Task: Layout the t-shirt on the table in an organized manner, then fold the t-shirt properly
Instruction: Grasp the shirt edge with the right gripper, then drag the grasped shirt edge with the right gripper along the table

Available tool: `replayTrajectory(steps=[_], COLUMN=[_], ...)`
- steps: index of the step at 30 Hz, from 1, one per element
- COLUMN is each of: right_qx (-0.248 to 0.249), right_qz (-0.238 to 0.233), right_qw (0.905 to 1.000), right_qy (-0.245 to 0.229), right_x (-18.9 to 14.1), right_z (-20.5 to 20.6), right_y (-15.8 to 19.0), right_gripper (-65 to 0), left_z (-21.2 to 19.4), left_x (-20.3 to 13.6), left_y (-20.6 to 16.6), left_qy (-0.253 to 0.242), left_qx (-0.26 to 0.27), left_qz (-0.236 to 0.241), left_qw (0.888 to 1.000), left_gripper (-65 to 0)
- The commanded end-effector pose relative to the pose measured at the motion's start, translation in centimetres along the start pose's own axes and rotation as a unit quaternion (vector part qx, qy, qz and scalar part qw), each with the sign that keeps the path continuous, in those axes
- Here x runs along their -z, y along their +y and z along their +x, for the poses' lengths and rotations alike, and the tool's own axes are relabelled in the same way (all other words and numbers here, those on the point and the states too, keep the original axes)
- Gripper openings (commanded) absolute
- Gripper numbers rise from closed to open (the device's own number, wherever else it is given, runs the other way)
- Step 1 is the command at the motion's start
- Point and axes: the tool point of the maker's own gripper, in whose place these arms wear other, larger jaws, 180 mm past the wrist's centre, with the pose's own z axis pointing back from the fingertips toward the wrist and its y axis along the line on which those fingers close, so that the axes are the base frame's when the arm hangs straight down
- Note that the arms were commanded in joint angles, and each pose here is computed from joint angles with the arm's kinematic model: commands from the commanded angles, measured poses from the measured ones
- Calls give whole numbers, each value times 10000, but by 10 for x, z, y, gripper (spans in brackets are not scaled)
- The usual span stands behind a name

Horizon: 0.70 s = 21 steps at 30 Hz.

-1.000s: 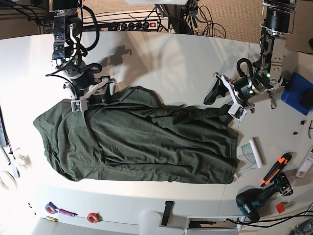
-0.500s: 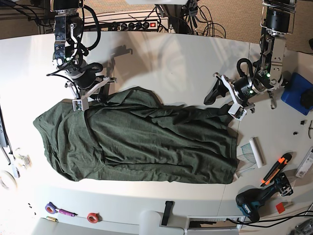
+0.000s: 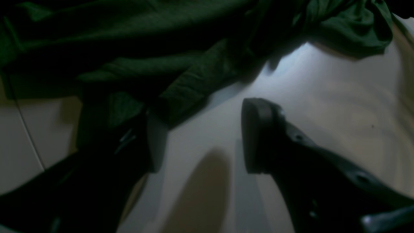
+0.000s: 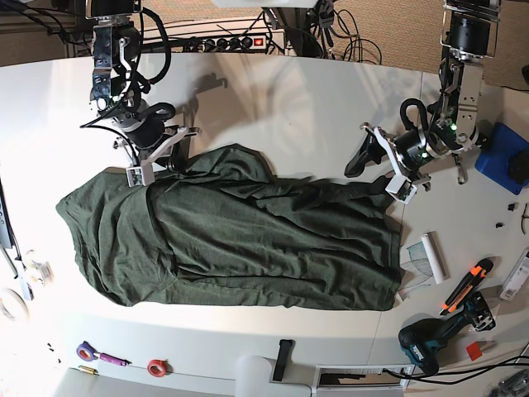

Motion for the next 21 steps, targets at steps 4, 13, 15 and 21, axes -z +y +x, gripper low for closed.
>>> replayTrajectory(steps=[4, 13, 15, 21], right_qx=[-456, -1010, -1087, -1264], right_qz=[-169, -769, -839, -842], right_qw=[9988, 9860, 9805, 9596], right_qy=[56, -1080, -1404, -2369], right_x=[-19, -78, -90, -108], right_z=[11, 89, 106, 159], right_y=[0, -9, -8, 0], right_gripper=[-650, -650, -650, -650], left_z=[17, 16, 16, 16], left_x=[-3, -3, -3, -3], left_y=[5, 4, 4, 4], left_qy=[-263, -255, -257, -255], left_qx=[58, 51, 51, 49], left_qz=[20, 17, 17, 20], left_qw=[9996, 9997, 9997, 9997], left_gripper=[-305, -305, -305, -305])
